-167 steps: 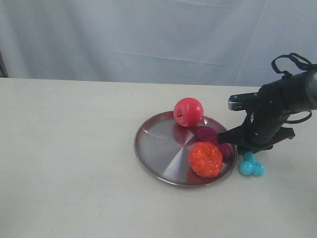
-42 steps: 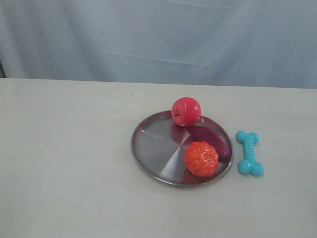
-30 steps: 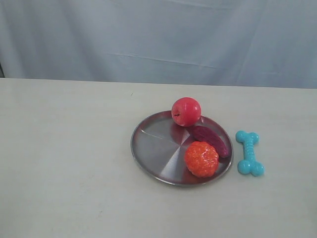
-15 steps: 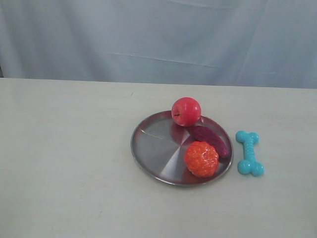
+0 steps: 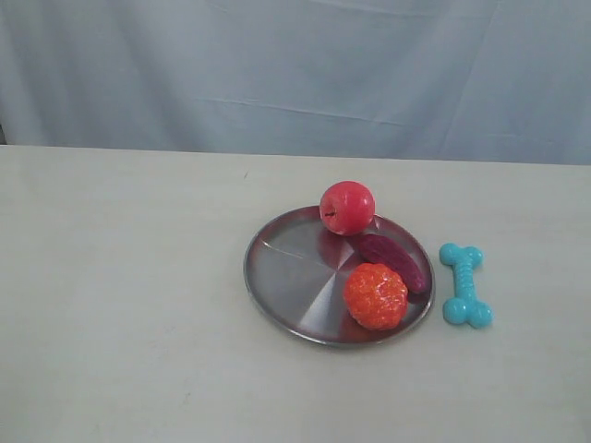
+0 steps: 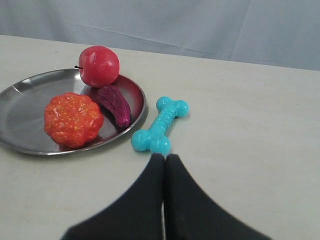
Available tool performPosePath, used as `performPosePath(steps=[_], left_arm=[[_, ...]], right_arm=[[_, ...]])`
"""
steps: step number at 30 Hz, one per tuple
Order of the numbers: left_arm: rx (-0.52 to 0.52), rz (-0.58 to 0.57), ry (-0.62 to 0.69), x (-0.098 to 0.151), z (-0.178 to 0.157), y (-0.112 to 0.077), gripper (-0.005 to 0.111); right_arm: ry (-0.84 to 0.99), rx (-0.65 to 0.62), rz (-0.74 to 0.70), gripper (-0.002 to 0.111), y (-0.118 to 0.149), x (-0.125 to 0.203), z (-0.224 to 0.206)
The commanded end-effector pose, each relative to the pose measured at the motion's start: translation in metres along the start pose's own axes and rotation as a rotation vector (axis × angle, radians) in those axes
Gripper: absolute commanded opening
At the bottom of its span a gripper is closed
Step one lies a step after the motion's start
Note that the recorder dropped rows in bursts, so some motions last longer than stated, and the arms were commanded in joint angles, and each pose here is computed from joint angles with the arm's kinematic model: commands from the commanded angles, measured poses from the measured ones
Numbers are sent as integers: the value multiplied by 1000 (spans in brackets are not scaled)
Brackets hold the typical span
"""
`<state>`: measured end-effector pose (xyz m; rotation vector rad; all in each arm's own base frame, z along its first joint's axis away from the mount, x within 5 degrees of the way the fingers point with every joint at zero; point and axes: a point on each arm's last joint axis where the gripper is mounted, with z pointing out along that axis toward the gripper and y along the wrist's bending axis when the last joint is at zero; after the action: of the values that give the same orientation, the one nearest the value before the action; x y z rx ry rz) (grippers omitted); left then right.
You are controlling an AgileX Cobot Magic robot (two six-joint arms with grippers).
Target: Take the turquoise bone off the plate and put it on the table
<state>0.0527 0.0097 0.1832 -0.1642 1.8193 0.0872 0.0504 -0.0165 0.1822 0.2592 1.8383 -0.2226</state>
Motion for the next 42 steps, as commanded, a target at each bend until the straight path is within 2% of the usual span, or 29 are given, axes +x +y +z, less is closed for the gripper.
performPosePath(steps=[1,42], left_arm=[[5,0,1,1,0,0,0],[5,0,1,1,0,0,0]], right_arm=[[-19,8,-13,-1,0,0,0],[-21,8,6,-1,0,0,0]])
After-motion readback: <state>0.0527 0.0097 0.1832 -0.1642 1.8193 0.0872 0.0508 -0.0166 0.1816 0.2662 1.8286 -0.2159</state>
